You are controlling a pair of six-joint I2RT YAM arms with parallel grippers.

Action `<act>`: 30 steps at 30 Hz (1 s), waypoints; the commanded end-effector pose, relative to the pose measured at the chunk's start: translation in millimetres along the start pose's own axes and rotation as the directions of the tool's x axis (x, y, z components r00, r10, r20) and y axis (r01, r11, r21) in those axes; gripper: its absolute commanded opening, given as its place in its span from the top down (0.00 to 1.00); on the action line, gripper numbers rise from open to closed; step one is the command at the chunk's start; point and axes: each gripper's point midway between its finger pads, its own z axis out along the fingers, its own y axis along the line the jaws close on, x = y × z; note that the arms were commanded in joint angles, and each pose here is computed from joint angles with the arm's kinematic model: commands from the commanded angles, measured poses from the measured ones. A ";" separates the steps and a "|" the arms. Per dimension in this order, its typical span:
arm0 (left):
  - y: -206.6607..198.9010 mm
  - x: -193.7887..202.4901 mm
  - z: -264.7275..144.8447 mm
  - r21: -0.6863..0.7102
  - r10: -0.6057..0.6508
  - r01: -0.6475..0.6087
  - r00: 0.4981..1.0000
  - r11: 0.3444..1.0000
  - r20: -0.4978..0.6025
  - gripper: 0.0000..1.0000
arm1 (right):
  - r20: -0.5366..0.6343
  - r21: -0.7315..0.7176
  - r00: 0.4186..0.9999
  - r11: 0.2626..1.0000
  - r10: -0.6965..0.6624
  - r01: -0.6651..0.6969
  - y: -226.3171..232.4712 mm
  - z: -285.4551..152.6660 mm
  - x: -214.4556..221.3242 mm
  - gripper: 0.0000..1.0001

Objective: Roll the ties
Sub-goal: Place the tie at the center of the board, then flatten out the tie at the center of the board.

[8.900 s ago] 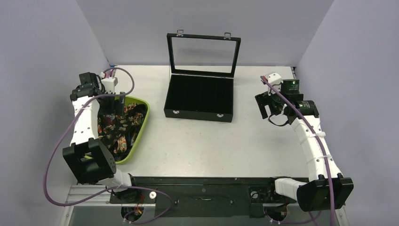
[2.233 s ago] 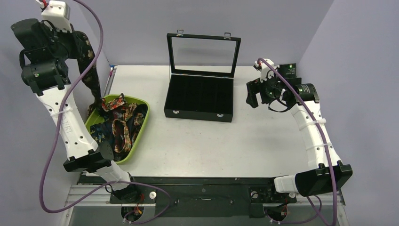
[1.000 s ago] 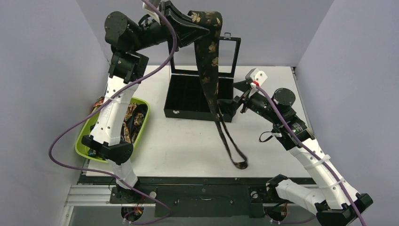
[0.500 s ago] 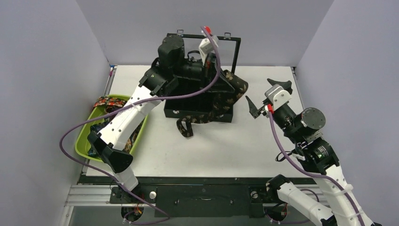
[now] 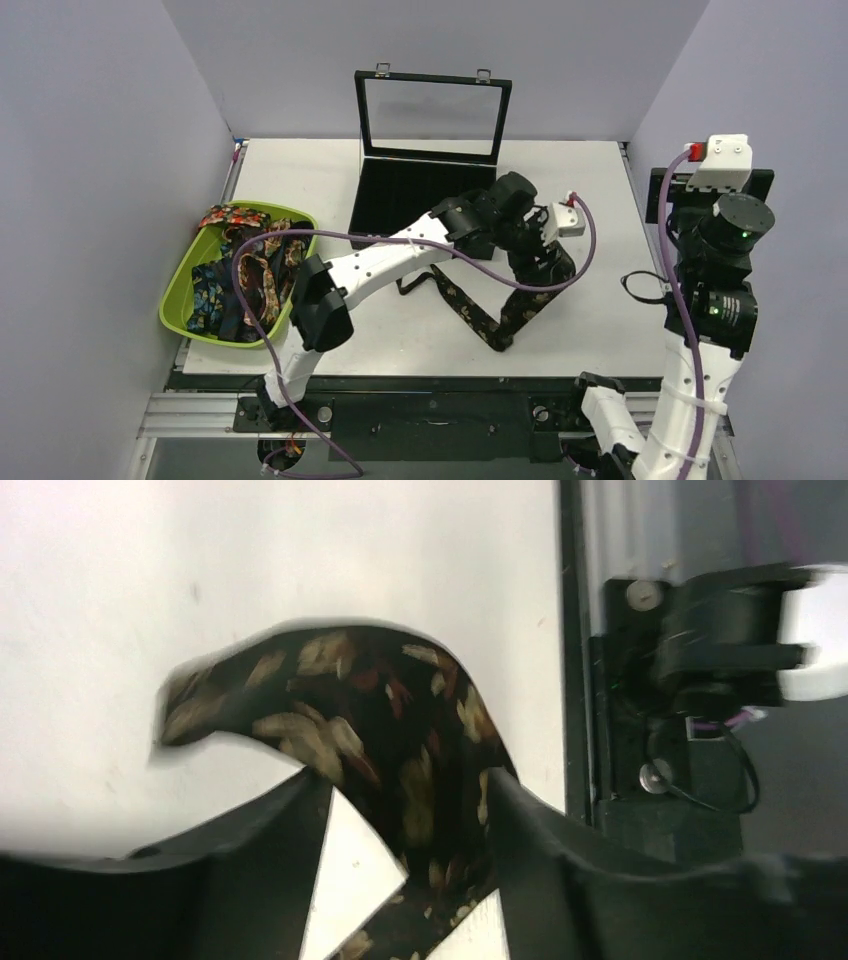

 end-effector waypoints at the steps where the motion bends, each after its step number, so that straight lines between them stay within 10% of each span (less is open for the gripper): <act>1: 53.4 8.7 -26.9 -0.144 0.032 -0.041 0.998 0.989 -0.062 0.16 | -0.258 -0.139 0.965 0.990 -0.043 0.007 6.5 11.5 61.0 0.16; 3: 57.5 16.8 -50.0 -0.123 0.001 -0.008 0.999 0.992 -0.053 0.00 | -0.328 -0.285 0.932 0.957 -0.157 0.061 23.0 9.2 86.0 0.17; 8: 85.4 105.3 -142.0 -0.215 0.010 -0.029 0.996 0.976 -0.087 0.03 | -0.412 -0.682 0.759 0.723 -0.505 0.112 64.8 -24.5 166.9 0.18; 13: 78.0 200.4 -183.3 -0.224 0.003 -0.054 0.975 0.973 -0.224 0.02 | -0.250 -0.865 0.625 0.460 -0.740 0.199 94.7 -46.6 209.2 0.19; 23: 90.8 266.1 -174.6 -0.208 0.151 -0.224 0.937 0.952 -0.315 0.32 | 0.189 -0.918 0.558 0.056 -0.808 0.392 160.9 -31.3 276.1 0.17; 30: 109.9 283.8 -161.0 -0.214 0.173 -0.264 0.914 0.940 -0.367 0.34 | 0.270 -0.924 0.521 -0.066 -0.810 0.376 194.0 -25.4 298.0 0.17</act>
